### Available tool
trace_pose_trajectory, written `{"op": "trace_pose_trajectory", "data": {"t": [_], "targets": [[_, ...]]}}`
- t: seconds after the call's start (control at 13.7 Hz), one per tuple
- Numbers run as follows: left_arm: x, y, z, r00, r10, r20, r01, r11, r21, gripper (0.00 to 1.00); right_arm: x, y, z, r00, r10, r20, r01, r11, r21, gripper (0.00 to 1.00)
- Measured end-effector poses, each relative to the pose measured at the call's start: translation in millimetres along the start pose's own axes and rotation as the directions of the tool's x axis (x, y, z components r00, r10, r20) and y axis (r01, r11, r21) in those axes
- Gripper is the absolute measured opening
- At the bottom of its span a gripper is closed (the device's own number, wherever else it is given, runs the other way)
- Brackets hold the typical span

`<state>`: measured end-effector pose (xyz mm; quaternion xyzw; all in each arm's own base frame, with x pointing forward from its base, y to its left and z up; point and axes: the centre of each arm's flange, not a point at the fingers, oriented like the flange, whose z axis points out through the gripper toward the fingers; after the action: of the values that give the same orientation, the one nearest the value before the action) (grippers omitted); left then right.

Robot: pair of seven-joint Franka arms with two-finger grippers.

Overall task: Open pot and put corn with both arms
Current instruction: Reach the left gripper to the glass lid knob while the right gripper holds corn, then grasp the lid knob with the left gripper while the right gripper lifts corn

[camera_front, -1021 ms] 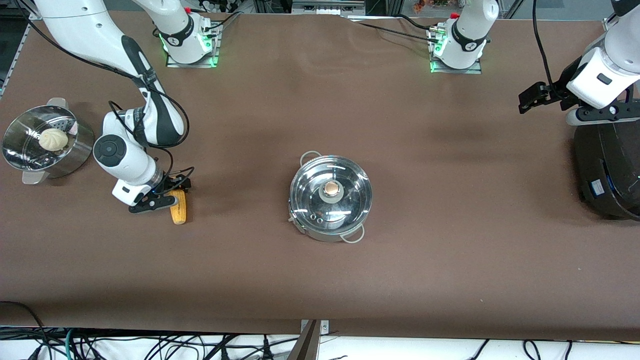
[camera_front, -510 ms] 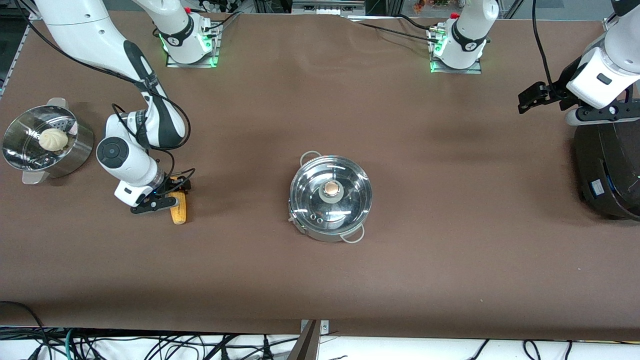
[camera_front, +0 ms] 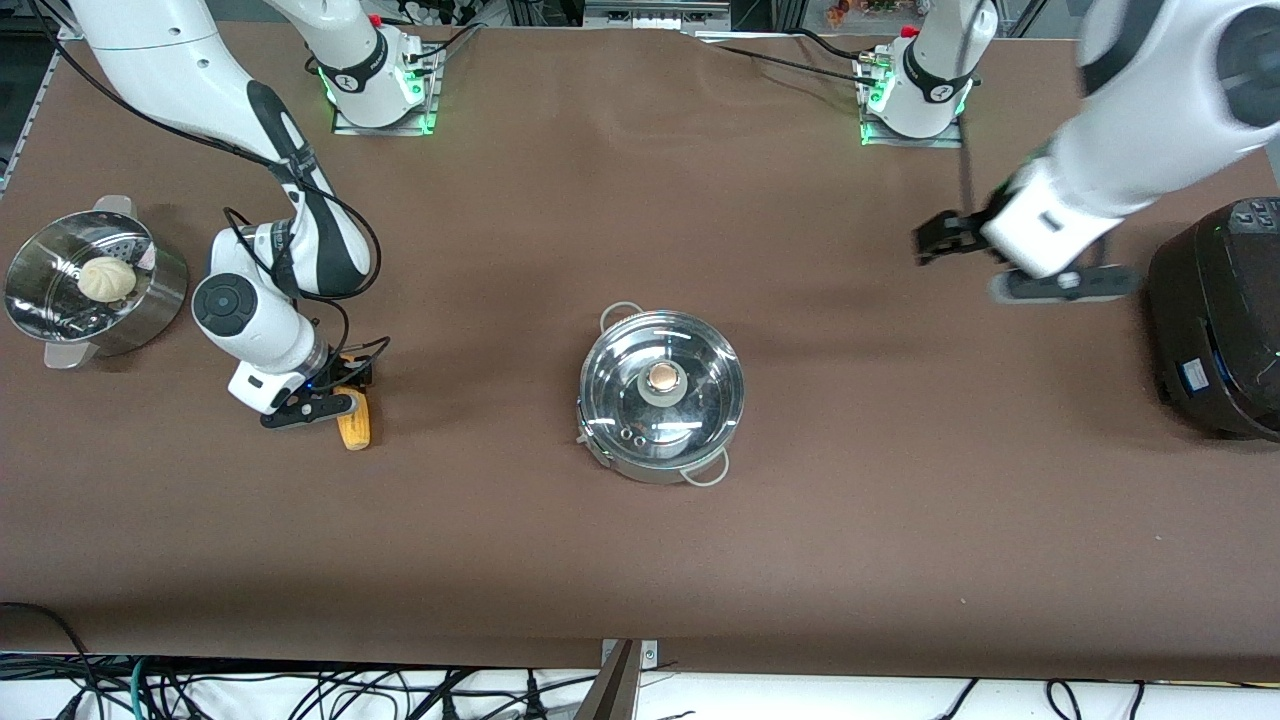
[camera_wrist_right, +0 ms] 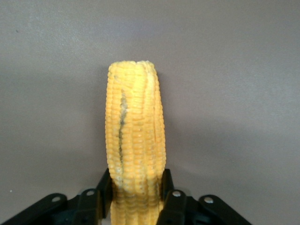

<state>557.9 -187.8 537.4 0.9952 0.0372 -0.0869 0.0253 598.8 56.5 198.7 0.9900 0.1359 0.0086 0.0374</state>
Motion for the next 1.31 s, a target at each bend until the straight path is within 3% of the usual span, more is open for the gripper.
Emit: {"op": "trace_pose_trajectory", "data": {"t": [0.29,0.66,1.02,1.31], "targets": [[24.6,115.2,31.0,0.999,-0.048,-0.013,0.047,0.998,-0.039,1.00,0.7,0.2,-1.1,1.000,-0.002,-0.002,0.002,1.000,-0.001,0.30],[54.6,217.9,107.1,0.980,-0.197,-0.030,0.193,0.975,-0.111,1.00,9.9,2.4,-11.6,1.000,-0.018,0.000,0.018,1.000,-0.004,0.26],[43.5,266.6,157.3,0.967,-0.241,-0.088,0.235,0.969,-0.077,1.00,43.9,16.9,-83.0,0.995,-0.022,0.101,0.023,1.000,-0.005,0.26],[50.1,271.3,176.8,0.963,-0.232,-0.139,0.226,0.973,-0.054,0.96,58.7,24.6,-139.9,0.989,-0.013,0.144,0.014,1.000,-0.007,0.26]]}}
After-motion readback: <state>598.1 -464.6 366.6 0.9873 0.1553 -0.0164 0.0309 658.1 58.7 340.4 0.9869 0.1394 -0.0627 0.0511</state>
